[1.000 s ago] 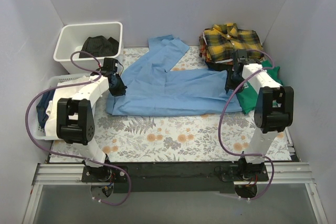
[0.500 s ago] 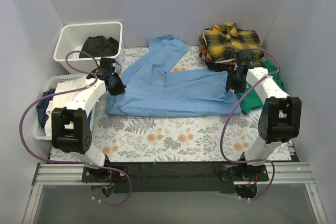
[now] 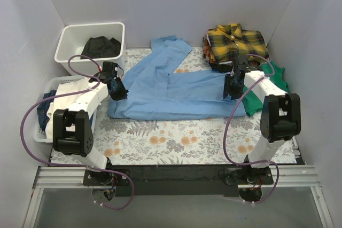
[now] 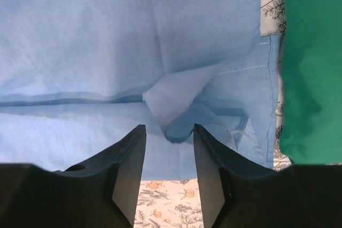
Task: Fold and stack the long sleeve shirts
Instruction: Flatten the shirt out
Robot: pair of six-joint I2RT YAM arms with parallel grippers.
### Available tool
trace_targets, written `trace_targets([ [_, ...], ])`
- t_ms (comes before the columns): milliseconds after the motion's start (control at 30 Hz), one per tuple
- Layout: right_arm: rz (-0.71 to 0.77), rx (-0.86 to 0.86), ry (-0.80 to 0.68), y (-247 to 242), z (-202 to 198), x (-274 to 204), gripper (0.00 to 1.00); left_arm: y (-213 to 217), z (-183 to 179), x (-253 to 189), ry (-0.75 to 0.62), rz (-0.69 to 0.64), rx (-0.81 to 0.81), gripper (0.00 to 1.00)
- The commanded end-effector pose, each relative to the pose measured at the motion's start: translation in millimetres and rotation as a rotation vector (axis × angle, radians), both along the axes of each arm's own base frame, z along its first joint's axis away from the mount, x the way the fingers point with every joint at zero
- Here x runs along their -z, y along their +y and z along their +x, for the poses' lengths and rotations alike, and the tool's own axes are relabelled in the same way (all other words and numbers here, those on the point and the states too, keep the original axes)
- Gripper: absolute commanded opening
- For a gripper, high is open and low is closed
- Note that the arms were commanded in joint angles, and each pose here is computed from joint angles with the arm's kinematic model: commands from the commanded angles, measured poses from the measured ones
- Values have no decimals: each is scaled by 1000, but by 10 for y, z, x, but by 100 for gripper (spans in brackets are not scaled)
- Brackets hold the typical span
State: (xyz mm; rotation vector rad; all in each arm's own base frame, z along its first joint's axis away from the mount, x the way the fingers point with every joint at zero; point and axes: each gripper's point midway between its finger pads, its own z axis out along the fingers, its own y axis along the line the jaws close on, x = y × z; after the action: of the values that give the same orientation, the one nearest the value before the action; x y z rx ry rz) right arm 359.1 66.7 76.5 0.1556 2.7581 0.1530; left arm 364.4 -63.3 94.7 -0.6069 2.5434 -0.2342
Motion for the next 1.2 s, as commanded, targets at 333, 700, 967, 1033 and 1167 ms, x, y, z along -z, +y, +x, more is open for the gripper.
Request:
trace_targets([
  [333, -153, 81, -28, -263, 298, 135, 38, 1, -109, -87, -22, -7, 14, 0],
  [700, -116, 76, -85, -201, 387, -122, 1, 31, -138, -170, -37, 8, 13, 0],
  [967, -79, 83, -177, -222, 37, -706, 1, 65, -285, -440, -73, 4, -13, 0],
  [1033, -70, 93, -185, -235, -112, -777, 1, 59, -380, -502, -79, -12, -23, 0],
  [1167, -55, 124, -170, -261, -431, -839, 1, 36, -620, -474, -58, -47, -43, 0],
])
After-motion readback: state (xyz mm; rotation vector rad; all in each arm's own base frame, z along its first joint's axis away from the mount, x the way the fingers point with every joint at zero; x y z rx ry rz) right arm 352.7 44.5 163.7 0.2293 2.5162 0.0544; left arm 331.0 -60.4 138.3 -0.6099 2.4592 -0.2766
